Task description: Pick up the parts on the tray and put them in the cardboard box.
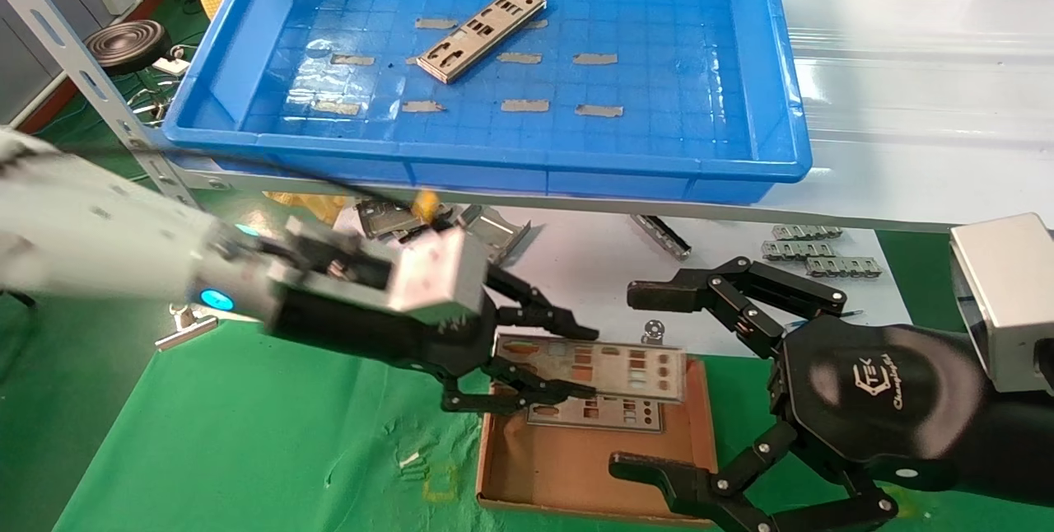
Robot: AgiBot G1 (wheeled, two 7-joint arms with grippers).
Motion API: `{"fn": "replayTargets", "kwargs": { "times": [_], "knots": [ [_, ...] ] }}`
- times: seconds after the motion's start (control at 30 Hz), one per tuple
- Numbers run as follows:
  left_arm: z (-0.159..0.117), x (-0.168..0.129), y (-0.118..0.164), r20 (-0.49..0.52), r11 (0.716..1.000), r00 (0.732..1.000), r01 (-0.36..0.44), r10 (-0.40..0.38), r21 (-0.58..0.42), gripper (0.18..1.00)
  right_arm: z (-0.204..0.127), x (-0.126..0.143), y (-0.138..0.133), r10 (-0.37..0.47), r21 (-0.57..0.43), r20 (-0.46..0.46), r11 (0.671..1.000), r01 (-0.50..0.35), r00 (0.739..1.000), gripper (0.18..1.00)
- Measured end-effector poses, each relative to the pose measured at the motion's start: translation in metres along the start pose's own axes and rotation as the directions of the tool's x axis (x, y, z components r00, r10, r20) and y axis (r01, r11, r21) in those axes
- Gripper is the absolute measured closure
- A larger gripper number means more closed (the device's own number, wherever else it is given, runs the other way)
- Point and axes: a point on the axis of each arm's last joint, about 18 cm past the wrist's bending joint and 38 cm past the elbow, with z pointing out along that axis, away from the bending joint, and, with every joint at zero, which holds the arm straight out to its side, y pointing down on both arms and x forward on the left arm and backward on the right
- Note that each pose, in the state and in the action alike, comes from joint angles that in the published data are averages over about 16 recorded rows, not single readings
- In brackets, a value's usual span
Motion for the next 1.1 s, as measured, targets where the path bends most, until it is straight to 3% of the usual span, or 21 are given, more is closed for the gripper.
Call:
{"fn": "replayTargets", "kwargs": {
  "times": [0.23,0.43,1.1],
  "knots": [
    [0.048,0.017,0.049,-0.001,0.997,1.000,-0.025,0.025,-0.071,0.745,0.000,0.000,0.000,0.000,0.000,0.000,1.000,0.000,1.000,0.178],
    [0.073,0.028,0.074,0.002,0.993,0.999,-0.041,0.041,-0.112,0.745,0.000,0.000,0.000,0.000,0.000,0.000,1.000,0.000,1.000,0.178],
    [0.089,0.026,0.087,0.049,0.989,0.998,-0.042,0.050,-0.144,0.704,0.000,0.000,0.000,0.000,0.000,0.000,1.000,0.000,1.000,0.178]
  ]
}}
